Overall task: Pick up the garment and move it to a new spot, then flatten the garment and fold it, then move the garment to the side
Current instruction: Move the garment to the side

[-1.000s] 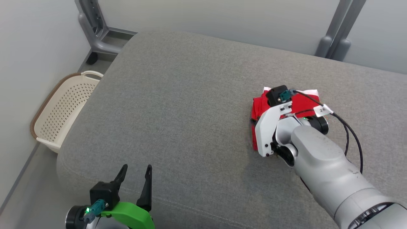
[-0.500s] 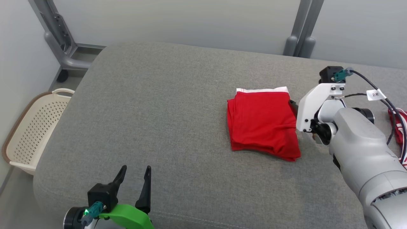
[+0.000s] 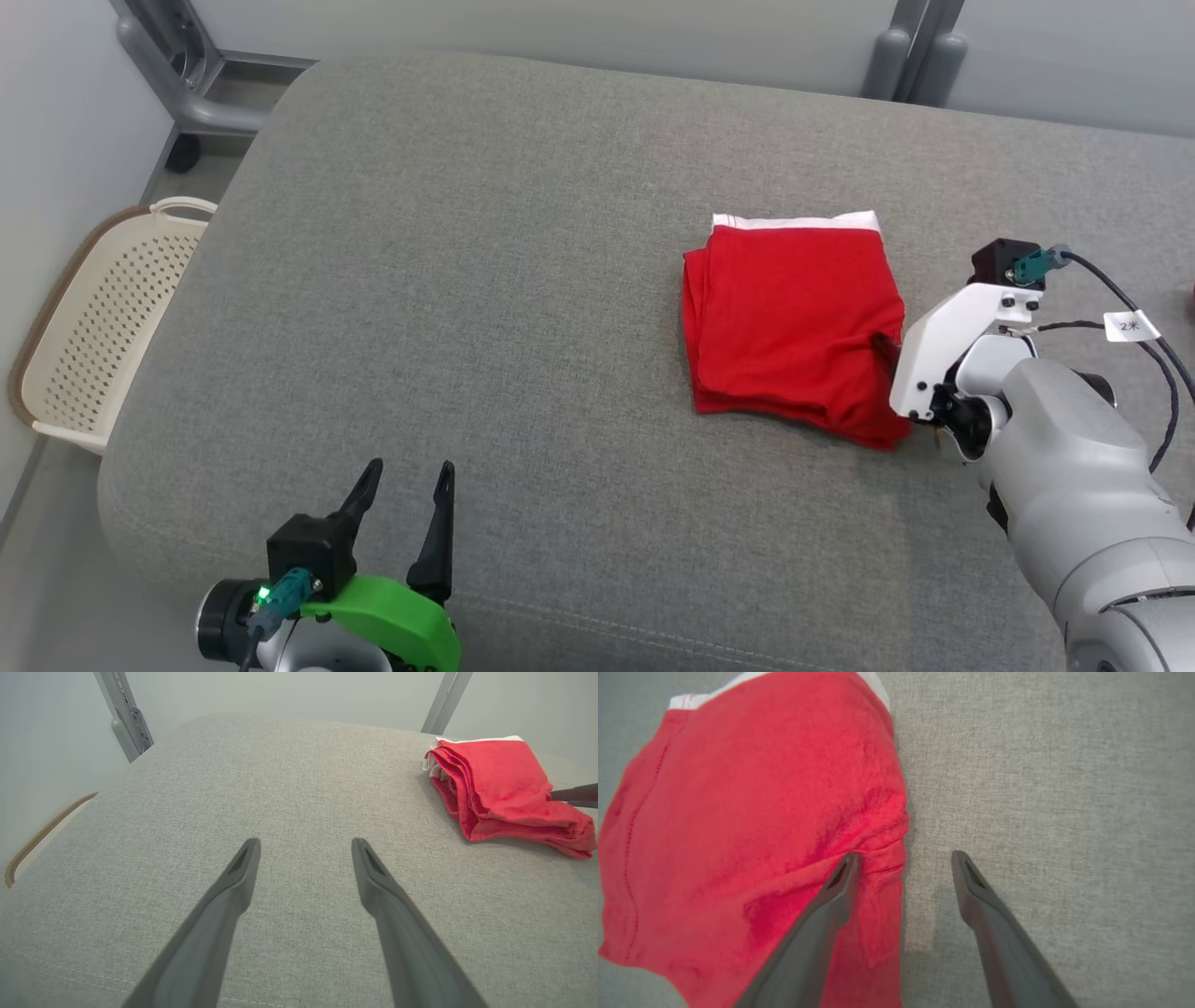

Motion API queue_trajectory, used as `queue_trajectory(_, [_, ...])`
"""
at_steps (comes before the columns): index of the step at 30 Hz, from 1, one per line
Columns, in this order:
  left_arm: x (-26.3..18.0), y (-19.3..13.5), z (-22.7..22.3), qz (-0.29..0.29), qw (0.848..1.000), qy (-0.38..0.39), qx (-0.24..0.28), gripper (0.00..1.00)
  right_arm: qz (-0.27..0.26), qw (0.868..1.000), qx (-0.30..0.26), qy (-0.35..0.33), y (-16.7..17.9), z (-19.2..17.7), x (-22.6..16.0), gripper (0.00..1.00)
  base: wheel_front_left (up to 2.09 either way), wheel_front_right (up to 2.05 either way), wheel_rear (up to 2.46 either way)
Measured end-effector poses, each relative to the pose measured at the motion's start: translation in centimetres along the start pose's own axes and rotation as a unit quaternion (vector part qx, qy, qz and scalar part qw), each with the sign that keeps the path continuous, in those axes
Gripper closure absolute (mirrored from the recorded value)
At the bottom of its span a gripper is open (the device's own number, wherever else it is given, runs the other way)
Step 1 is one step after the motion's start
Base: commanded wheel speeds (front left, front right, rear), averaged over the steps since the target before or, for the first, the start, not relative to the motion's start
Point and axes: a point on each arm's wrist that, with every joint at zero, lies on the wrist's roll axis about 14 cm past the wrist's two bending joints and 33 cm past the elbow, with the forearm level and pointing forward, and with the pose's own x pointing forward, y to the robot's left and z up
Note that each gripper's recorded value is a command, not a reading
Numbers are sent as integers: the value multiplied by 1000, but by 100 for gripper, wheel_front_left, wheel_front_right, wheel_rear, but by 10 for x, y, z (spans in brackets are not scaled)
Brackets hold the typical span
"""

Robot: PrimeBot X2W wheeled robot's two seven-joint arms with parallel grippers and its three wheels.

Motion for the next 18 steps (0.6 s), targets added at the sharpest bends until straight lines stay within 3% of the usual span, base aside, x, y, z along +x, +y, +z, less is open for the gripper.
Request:
queue_trajectory(9, [0,5,-5,9,1000,7,-1,0,17,999,26,27,20,-20,12,0,0,0,0])
queue_trajectory(10, [-1,6,-5,9,1000,7,-1,0,17,999,29,28,20,-21,12,11,0,0,0])
queue_trajectory(12, [-2,6,-5,10,1000,7,-1,0,15,999,30,29,20,-23,11,51,0,0,0])
queue_trajectory(15, [-3,6,-5,10,1000,6,-1,0,12,999,34,31,19,-25,11,95,0,0,0])
queue_trajectory(16, [-3,6,-5,11,1000,6,-1,0,11,999,34,31,18,-25,11,100,0,0,0])
queue_trajectory(18, [-4,6,-5,11,1000,5,-1,0,7,999,30,30,16,-25,10,100,0,0,0])
